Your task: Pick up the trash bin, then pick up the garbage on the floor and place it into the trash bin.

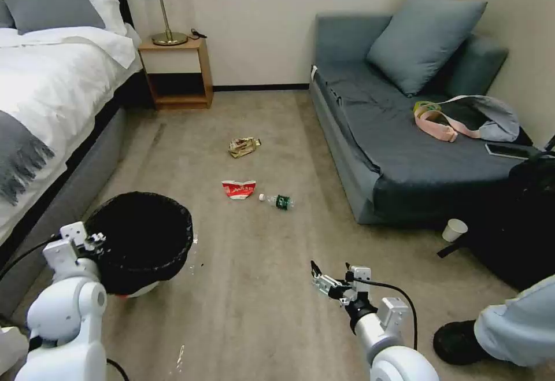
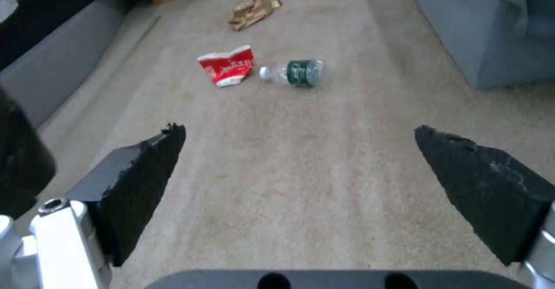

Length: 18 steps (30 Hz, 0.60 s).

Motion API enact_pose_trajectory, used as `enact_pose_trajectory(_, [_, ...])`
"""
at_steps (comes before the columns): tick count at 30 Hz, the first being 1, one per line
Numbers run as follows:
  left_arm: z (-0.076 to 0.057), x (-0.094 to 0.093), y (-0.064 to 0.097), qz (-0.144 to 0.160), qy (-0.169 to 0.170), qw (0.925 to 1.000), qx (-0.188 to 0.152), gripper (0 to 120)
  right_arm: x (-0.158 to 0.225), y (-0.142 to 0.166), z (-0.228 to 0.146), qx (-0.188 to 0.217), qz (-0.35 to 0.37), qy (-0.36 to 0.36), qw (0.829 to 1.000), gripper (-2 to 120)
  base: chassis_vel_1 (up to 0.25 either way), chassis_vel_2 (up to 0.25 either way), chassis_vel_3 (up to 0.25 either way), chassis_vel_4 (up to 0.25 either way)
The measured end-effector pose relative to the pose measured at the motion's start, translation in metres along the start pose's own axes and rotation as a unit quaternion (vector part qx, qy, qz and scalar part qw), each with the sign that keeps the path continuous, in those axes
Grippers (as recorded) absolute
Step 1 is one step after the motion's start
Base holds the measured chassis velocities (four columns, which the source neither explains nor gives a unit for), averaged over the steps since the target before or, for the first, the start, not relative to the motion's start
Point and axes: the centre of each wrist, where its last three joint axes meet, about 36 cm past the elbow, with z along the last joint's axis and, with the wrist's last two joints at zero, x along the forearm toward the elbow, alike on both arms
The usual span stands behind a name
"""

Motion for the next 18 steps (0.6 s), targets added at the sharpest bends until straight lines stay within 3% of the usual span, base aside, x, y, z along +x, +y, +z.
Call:
enact_pose_trajectory(7, [0.008, 0.013, 0.022, -0.025, -0.006, 0.9996, -0.016, 4, -0.003, -0.001, 0.001, -0.005, -0.016, -0.005, 1.000, 100, 0.000, 0.000, 0.000, 0.000])
enact_pose_trajectory(18, [0.007, 0.021, 0.029, -0.029, -0.014, 0.9993, -0.020, 4, -0.009, -0.001, 0.003, -0.012, -0.028, -0.011, 0.999, 100, 0.000, 0.000, 0.000, 0.000])
